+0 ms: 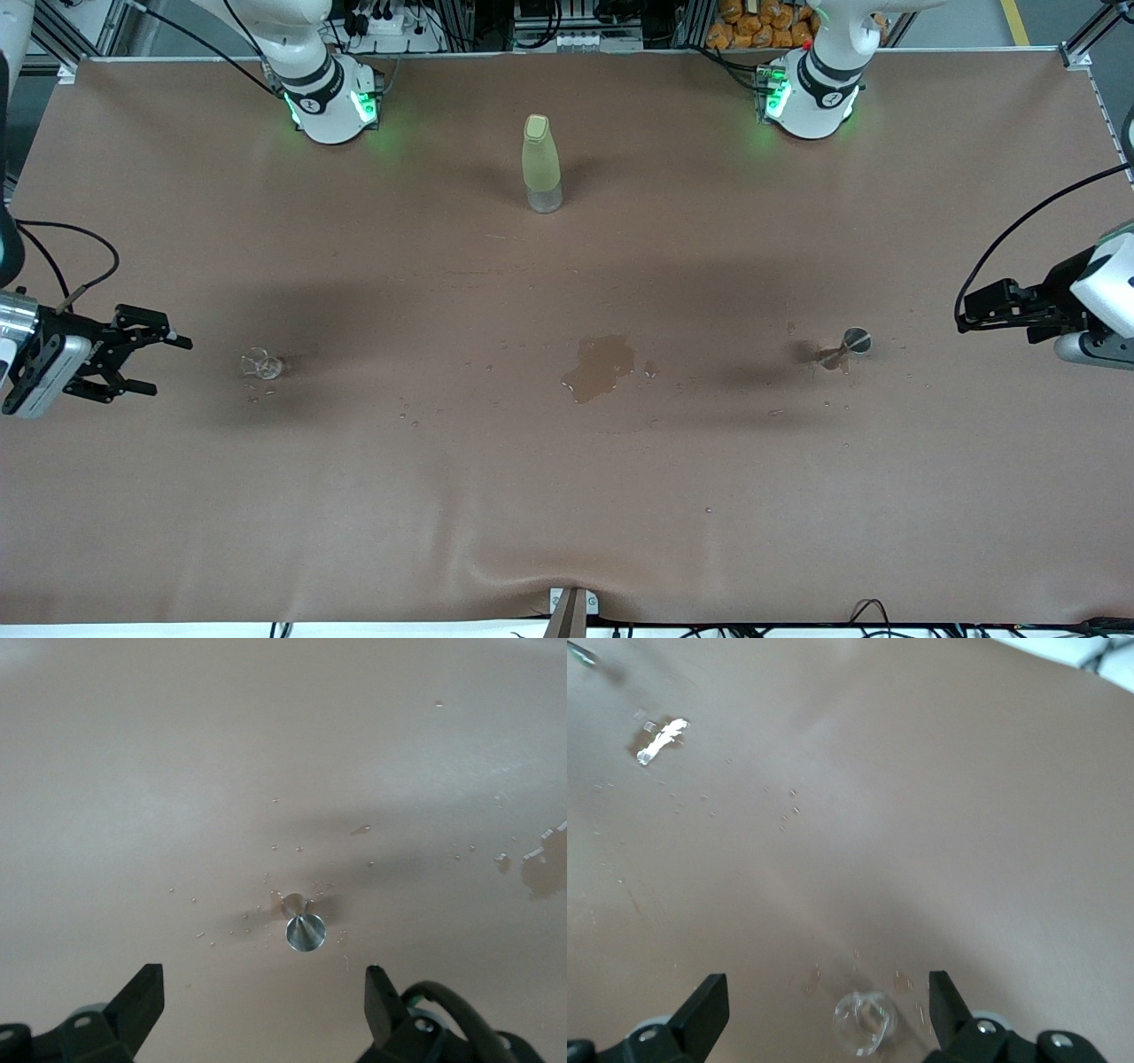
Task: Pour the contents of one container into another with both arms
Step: 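Reach the right gripper down to the clear glass beaker, then close the right gripper on the beaker while the left gripper reaches the jigger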
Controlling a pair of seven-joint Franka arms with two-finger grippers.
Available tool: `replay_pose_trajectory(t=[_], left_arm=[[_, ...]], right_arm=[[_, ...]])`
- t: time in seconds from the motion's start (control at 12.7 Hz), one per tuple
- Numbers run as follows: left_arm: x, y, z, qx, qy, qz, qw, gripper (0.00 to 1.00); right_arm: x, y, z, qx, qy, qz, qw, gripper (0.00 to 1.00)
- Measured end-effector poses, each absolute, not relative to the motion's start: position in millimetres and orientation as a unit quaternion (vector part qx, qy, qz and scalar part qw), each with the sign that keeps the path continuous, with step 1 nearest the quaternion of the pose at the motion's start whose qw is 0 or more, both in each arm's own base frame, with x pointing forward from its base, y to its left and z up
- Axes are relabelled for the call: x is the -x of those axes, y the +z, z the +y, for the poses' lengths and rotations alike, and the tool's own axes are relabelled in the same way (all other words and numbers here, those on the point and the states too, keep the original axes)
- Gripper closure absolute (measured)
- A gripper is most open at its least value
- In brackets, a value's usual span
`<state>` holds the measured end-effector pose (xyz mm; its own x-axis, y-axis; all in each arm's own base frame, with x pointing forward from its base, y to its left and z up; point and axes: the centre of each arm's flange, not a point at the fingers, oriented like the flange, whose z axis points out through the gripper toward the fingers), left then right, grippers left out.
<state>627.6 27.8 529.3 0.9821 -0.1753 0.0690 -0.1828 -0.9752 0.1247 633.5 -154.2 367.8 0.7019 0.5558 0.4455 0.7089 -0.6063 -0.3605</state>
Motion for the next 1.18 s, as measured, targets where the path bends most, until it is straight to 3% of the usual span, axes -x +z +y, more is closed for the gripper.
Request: replay_pose_trajectory(t=[0.31,0.47,1.18], left_arm=[[-631,516,43,-0.969,0.045,-0.220,0.106,0.00],[-634,502,63,-0.946,0.067,-0.279,0.147,0.00],[-646,408,110,-0.746,0.196,-0.589,0.241,0.00]], right_arm=[[-618,292,-208,0.837,-0.209,-0.394,0.319,0.00],[-611,258,-219,0.788,-0.273,-0.426,0.351,0.00],[-582,140,-258,0.644,-0.428,-0.478,0.418,0.00]])
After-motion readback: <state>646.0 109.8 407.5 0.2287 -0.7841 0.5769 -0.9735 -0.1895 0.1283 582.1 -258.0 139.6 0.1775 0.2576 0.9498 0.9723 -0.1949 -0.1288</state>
